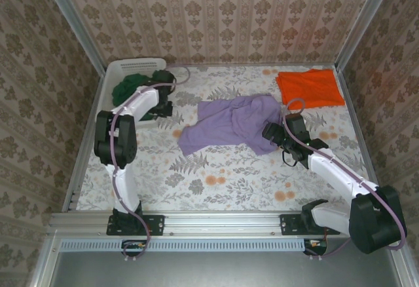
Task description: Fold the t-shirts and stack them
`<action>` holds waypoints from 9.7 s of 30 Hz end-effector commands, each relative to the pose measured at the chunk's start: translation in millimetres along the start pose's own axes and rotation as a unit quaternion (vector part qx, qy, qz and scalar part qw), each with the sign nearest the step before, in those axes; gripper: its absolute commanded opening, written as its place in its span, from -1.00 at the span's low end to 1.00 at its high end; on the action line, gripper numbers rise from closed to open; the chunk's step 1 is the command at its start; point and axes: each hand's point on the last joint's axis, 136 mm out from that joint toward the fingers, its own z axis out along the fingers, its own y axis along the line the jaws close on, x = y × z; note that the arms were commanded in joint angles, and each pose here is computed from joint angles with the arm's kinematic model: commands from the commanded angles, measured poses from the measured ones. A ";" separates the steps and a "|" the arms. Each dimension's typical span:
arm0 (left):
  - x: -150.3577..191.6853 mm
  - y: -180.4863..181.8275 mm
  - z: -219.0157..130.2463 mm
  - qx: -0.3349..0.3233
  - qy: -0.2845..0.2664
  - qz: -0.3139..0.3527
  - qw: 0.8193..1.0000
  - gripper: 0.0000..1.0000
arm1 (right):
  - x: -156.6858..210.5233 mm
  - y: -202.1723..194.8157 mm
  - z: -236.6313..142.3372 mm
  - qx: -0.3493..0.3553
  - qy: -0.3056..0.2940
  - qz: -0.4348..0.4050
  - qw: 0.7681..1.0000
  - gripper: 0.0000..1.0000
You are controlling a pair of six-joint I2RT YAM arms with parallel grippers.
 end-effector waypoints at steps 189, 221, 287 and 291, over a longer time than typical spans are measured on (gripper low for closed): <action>89.3 10.2 -237.8 0.298 -0.223 -0.197 0.907 0.30 | -111.9 48.8 -31.0 0.083 0.039 -0.082 0.992 -0.43; -121.0 -125.6 50.6 0.125 -0.053 0.010 0.991 0.38 | -131.2 9.4 -49.9 0.036 -0.120 0.028 0.992 0.00; 54.1 -59.9 -13.9 0.088 -0.098 -0.150 0.980 0.21 | -112.4 168.5 261.7 -0.037 0.101 -0.158 0.982 -0.54; 63.5 -47.1 2.9 0.052 -0.084 -0.142 0.985 0.21 | -133.4 164.4 260.2 -0.025 0.068 -0.153 0.986 -0.73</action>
